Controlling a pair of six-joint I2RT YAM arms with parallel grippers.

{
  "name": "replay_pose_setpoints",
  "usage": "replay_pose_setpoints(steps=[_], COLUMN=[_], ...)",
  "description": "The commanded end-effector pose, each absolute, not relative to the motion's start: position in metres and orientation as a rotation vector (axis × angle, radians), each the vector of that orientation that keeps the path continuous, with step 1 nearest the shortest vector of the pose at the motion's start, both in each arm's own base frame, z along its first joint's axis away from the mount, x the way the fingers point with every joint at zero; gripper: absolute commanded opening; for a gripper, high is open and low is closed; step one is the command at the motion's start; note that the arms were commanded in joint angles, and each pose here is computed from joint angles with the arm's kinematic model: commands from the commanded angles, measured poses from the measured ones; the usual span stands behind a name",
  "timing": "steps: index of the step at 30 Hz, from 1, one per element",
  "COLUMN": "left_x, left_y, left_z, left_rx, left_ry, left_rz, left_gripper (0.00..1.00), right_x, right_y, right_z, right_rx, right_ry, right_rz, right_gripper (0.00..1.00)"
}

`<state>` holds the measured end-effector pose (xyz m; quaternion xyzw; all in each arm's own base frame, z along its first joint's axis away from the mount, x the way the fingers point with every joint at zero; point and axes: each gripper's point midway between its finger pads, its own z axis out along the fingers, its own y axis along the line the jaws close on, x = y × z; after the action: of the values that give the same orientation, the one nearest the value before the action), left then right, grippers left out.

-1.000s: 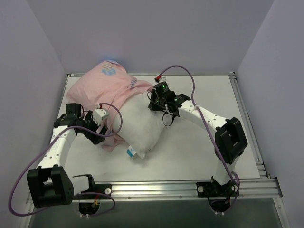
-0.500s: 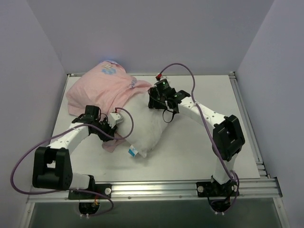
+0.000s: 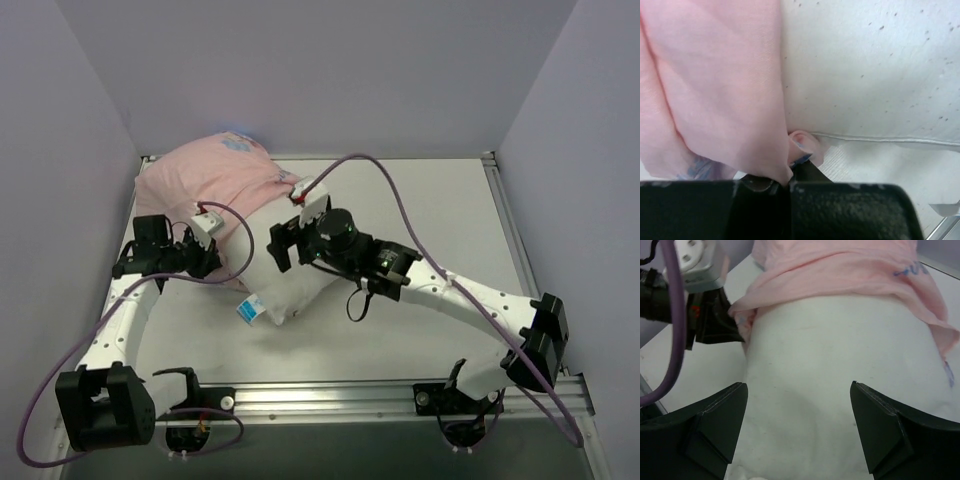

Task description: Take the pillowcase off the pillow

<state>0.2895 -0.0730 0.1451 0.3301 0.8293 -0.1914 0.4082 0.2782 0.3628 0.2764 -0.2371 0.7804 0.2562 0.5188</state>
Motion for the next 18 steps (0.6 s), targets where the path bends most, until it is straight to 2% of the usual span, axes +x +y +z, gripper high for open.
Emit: replay_pose_setpoints(steps=[1,7,12,18], left_x=[0.295,0.298,0.303,0.307], left_y=[-0.084,-0.087,-0.093,-0.094], left_z=[0.172,0.185,0.203,0.217], left_rx=[0.833,0.797,0.754,0.738], left_ry=[2.017,1.991,1.956,1.932], left_rz=[-0.548,-0.569,-0.63,-0.659], left_gripper=[0.02,0.02,0.02,0.02], right_x=[0.285,0.275,0.265,0.289], right_y=[0.384,0.44,0.437,0.415], right_z=[0.264,0.214,0.174,0.095], right_rx=[-0.576,-0.725,-0.699,-0.648], right_ry=[1.753,1.799,1.797,1.944], right_rz=[0.583,0.503,0.571,0.337], right_gripper=[0.86,0.84,0.85,0.84])
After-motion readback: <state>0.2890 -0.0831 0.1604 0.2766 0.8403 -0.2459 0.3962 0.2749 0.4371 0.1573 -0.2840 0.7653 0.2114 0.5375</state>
